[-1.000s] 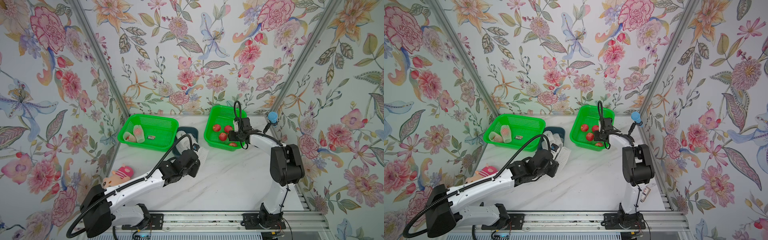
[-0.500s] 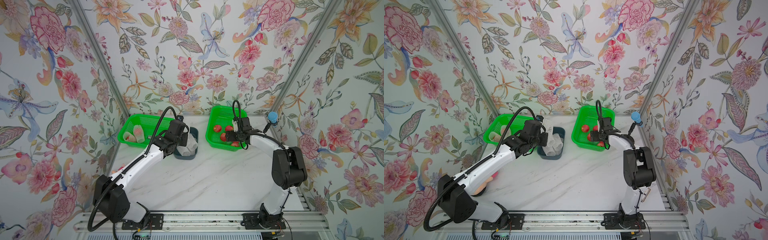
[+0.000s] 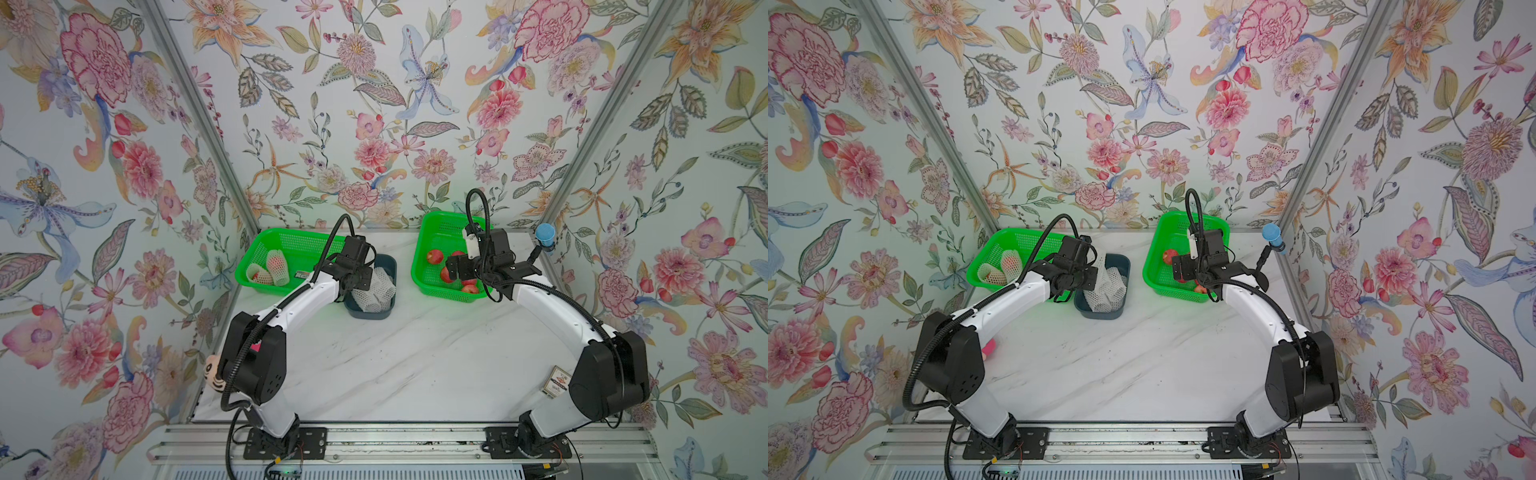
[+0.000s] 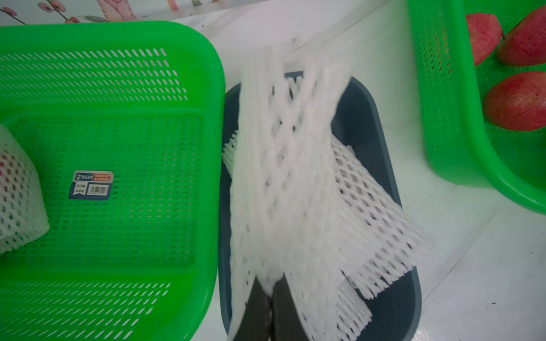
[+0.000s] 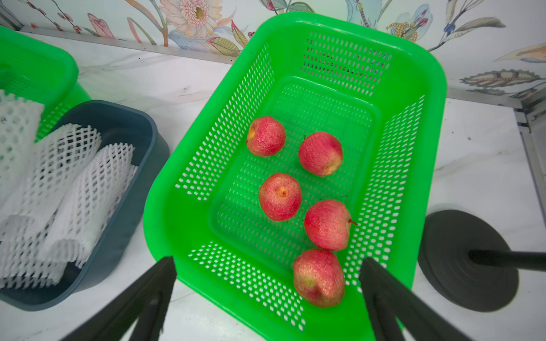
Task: Remove foam nets from apples
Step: Place the foam net into the storage box.
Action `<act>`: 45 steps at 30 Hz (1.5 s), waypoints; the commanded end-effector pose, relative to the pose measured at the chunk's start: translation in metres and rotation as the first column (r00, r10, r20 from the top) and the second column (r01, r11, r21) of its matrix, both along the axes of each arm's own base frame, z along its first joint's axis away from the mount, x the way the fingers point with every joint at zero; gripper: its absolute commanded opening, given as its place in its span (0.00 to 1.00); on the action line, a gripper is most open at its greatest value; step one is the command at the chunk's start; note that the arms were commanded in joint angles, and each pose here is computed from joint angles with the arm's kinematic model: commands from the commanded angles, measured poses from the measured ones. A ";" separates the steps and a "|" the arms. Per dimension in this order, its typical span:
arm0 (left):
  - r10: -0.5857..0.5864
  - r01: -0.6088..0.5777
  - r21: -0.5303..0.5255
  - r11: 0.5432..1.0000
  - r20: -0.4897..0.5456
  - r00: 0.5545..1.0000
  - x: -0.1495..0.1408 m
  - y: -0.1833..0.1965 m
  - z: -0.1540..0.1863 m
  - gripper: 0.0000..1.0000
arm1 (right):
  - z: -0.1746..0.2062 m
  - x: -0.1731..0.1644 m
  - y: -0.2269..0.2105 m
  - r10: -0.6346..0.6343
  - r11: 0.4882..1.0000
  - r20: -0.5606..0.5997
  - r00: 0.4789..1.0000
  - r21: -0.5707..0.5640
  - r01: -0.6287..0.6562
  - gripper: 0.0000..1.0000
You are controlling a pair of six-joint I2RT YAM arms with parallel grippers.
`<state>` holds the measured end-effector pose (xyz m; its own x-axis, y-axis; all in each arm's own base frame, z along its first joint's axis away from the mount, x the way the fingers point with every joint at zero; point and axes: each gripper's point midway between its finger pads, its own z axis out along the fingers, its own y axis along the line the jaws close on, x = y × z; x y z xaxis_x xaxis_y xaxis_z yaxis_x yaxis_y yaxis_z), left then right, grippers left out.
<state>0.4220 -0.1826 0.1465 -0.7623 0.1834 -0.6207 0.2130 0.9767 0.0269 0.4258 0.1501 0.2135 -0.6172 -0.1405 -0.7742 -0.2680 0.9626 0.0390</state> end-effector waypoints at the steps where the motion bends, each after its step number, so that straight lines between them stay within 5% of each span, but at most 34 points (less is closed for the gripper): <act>1: -0.033 0.032 -0.027 0.999 -0.027 0.999 0.013 -0.013 -0.013 0.00 | -0.001 -0.021 0.004 0.044 0.999 -0.029 0.999 -0.005 -0.044 0.99; 15: 0.010 -0.007 0.024 1.000 -0.129 0.992 0.045 -0.020 -0.076 0.04 | -0.005 -0.043 0.034 0.144 0.990 -0.041 0.989 0.015 -0.143 0.99; 18: 0.020 -0.017 0.029 0.999 -0.116 0.993 0.046 -0.018 -0.070 0.17 | -0.005 -0.044 0.037 0.152 0.988 -0.037 0.988 0.016 -0.152 0.99; 24: 0.015 -0.014 0.024 1.000 -0.049 0.999 0.046 -0.014 -0.033 0.60 | -0.001 -0.044 0.043 0.165 0.986 -0.025 0.986 0.020 -0.164 0.99; 27: 0.008 -0.008 0.024 1.000 -0.031 0.999 0.045 -0.012 -0.019 0.71 | 0.000 -0.043 0.046 0.171 0.985 -0.022 0.985 0.024 -0.171 0.99; 35: -0.020 0.020 0.004 1.000 0.030 0.999 0.043 -0.011 0.016 0.93 | -0.001 -0.046 0.049 0.180 0.984 -0.021 0.983 0.021 -0.179 0.99; 45: 0.006 -0.006 -0.002 1.000 0.059 0.998 0.038 0.009 0.039 0.99 | 0.002 -0.047 0.050 0.189 0.982 -0.012 0.982 0.021 -0.188 0.99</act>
